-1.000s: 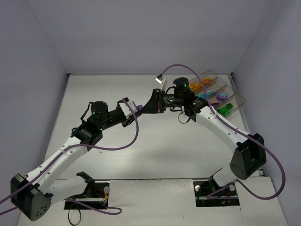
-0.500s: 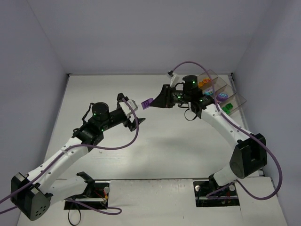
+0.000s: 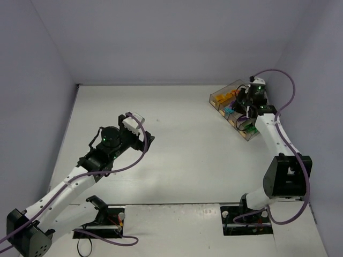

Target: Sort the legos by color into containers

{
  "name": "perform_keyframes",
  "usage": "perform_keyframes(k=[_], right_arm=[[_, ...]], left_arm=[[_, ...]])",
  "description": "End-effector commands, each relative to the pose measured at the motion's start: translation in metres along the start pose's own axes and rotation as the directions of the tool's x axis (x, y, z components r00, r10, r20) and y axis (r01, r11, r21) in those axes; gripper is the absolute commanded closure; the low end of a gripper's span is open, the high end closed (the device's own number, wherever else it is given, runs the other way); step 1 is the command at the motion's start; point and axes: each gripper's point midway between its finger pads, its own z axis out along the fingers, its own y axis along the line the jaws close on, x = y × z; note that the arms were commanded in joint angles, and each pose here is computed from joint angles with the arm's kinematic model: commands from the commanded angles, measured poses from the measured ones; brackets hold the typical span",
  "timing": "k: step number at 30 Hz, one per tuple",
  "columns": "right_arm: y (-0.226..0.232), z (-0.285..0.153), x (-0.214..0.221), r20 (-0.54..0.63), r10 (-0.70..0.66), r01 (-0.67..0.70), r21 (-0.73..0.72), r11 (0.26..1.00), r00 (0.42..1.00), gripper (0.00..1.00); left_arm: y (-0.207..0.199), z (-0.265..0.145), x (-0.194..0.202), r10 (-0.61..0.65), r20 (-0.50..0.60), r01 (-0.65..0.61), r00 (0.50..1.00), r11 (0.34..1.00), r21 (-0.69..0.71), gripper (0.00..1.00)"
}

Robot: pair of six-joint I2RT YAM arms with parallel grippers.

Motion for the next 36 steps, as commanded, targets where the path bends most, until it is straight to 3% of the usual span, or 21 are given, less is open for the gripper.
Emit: perform_keyframes(k=[1, 11, 27, 29, 31, 36], right_arm=[[-0.058, 0.002, -0.037, 0.106, -0.002, -0.022, 0.222, 0.975, 0.994, 1.00], [-0.110, 0.056, -0.035, 0.028, 0.036, -0.043, 0.306, 0.951, 0.999, 1.00], [-0.091, 0.076, 0.002, -0.110, 0.090, -0.073, 0.146, 0.987, 0.990, 1.00], [-0.091, 0.075, 0.005, -0.116, 0.087, -0.069, 0.146, 0.987, 0.989, 0.91], [-0.093, 0.075, 0.007, -0.123, 0.087, -0.067, 0.154, 0.986, 0.989, 0.75], [-0.085, 0.060, -0.012, -0.079, 0.073, -0.062, 0.138, 0.988, 0.994, 0.56]], left_arm=[[0.015, -0.016, -0.009, -0.070, 0.036, 0.074, 0.997, 0.992, -0.105, 0.15], [0.029, -0.038, 0.015, -0.063, 0.019, 0.065, 0.998, 0.978, -0.198, 0.16], [0.031, -0.033, 0.026, -0.049, 0.000, 0.048, 0.999, 0.977, -0.209, 0.15], [0.030, -0.033, 0.026, -0.051, -0.001, 0.050, 0.999, 0.978, -0.204, 0.15], [0.029, -0.033, 0.025, -0.052, 0.002, 0.051, 0.999, 0.979, -0.198, 0.15], [0.028, -0.037, 0.023, -0.062, 0.009, 0.063, 0.998, 0.979, -0.194, 0.15]])
